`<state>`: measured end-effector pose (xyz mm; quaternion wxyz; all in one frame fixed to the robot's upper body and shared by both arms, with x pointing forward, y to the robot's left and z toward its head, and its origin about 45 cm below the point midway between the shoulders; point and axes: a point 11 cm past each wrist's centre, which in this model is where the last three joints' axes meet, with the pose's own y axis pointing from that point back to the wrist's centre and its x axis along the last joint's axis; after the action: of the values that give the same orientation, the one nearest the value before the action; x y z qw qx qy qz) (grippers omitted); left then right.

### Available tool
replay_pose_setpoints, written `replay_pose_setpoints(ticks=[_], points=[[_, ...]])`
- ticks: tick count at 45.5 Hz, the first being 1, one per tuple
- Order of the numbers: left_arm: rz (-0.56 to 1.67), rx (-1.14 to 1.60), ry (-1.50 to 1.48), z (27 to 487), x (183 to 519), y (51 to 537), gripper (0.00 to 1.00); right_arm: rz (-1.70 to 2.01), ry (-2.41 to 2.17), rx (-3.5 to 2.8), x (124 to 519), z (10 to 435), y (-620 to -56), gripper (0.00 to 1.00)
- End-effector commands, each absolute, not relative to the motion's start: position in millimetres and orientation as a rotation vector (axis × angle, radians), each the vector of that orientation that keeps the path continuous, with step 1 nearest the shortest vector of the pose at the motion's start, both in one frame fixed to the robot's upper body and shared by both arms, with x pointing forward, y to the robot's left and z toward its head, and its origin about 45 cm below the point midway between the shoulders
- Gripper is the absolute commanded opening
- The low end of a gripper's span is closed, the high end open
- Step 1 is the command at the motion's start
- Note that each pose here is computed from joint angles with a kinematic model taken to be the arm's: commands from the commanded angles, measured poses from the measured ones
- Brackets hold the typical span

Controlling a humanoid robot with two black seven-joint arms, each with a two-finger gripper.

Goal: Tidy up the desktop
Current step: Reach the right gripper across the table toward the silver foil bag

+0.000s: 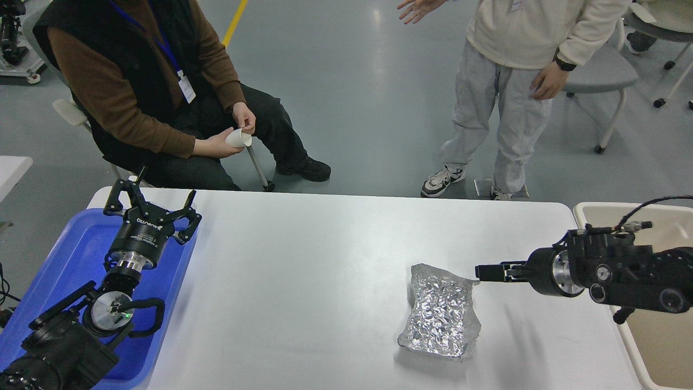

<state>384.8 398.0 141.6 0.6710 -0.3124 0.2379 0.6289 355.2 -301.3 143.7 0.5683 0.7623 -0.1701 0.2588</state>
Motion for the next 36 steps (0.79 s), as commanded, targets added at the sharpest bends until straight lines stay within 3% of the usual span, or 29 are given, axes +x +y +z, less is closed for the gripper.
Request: replay_pose_setpoints(ticks=[1,36], points=[[1.416,-0.703,0.537,141.4,384.8,397.6,1.00,0.587,-0.341,1.813,338.7,112.4,-282.5,1.00],[1.418,-0.704,0.535,141.9,384.8,398.6,1.00,0.593,-0.313,1.838,323.2,94.8,-271.0,0.98]])
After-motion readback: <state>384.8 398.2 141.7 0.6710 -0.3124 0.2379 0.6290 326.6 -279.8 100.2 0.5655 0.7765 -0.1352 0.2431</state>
